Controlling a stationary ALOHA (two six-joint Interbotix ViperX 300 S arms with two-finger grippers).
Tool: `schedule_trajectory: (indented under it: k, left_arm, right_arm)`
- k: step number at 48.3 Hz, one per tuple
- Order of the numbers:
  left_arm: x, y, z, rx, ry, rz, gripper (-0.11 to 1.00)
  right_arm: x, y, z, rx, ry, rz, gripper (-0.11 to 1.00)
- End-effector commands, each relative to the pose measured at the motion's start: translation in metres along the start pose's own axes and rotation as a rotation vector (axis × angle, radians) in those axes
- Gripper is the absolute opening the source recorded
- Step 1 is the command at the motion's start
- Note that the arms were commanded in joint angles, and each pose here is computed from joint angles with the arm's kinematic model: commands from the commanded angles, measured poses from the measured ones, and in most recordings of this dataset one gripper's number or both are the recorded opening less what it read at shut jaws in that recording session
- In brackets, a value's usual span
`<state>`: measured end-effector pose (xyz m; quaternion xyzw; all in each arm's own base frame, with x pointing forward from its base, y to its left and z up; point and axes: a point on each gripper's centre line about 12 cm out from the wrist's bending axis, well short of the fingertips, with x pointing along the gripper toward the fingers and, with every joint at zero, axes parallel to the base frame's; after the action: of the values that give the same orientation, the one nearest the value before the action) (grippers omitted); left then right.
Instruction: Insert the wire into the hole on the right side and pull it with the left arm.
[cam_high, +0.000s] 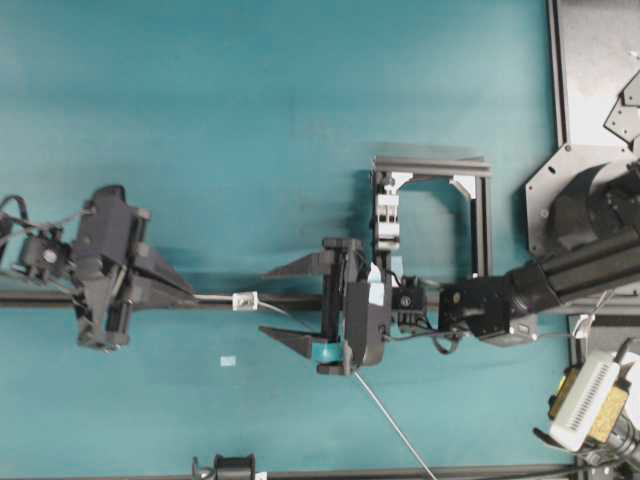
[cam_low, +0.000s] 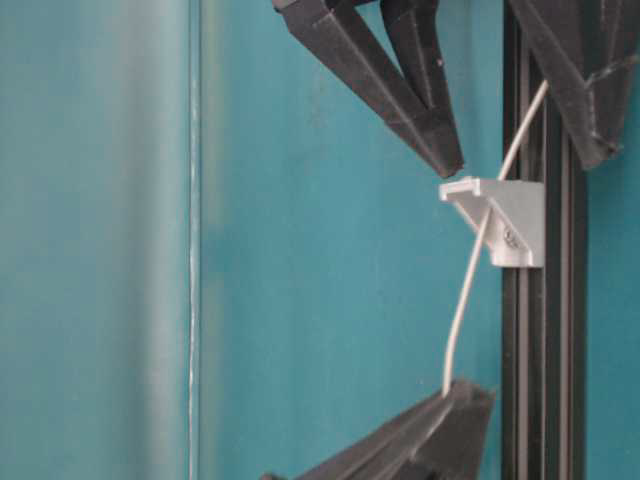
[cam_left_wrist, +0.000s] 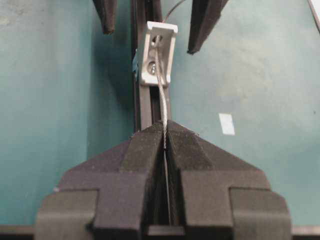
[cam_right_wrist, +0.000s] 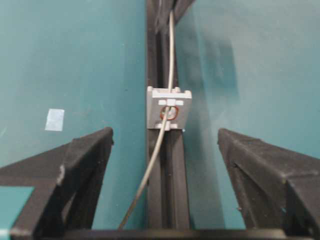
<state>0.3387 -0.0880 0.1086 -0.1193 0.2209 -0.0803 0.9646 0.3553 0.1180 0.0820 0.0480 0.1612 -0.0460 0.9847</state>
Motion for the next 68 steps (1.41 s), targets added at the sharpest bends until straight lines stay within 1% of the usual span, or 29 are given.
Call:
schedule_trajectory:
  k: [1, 25, 37, 49, 58, 63, 66, 68]
  left_arm:
    - [-0.009, -0.005, 0.011, 0.004, -0.035, -0.016, -0.10]
    - [-0.063, -0.002, 0.003, 0.008, 0.027, -0.009, -0.10]
    - [-0.084, -0.001, -0.010, 0.019, 0.052, -0.015, -0.10]
    - [-0.081, -0.002, -0.007, 0.014, 0.048, -0.016, -0.10]
    - [-0.076, 0.001, -0.015, 0.005, 0.081, -0.003, -0.10]
    - [-0.075, 0.000, -0.013, 0.005, 0.078, -0.004, -0.05]
    - [-0.074, -0.001, -0.012, 0.007, 0.076, -0.006, 0.02]
    - [-0.074, 0.000, -0.012, 0.009, 0.074, -0.006, 0.09]
  right_arm:
    - [-0.001, 0.002, 0.009, 0.009, -0.025, 0.005, 0.90]
    - [0.000, 0.003, 0.008, 0.012, -0.017, 0.007, 0.89]
    - [0.000, 0.003, 0.008, 0.011, -0.017, 0.008, 0.89]
    - [0.000, 0.003, 0.009, 0.011, -0.019, 0.009, 0.89]
    - [0.000, 0.003, 0.009, 0.013, -0.019, 0.009, 0.89]
    - [0.000, 0.003, 0.009, 0.014, -0.018, 0.008, 0.89]
    - [0.000, 0.003, 0.009, 0.013, -0.019, 0.009, 0.89]
    - [0.000, 0.003, 0.009, 0.014, -0.020, 0.009, 0.89]
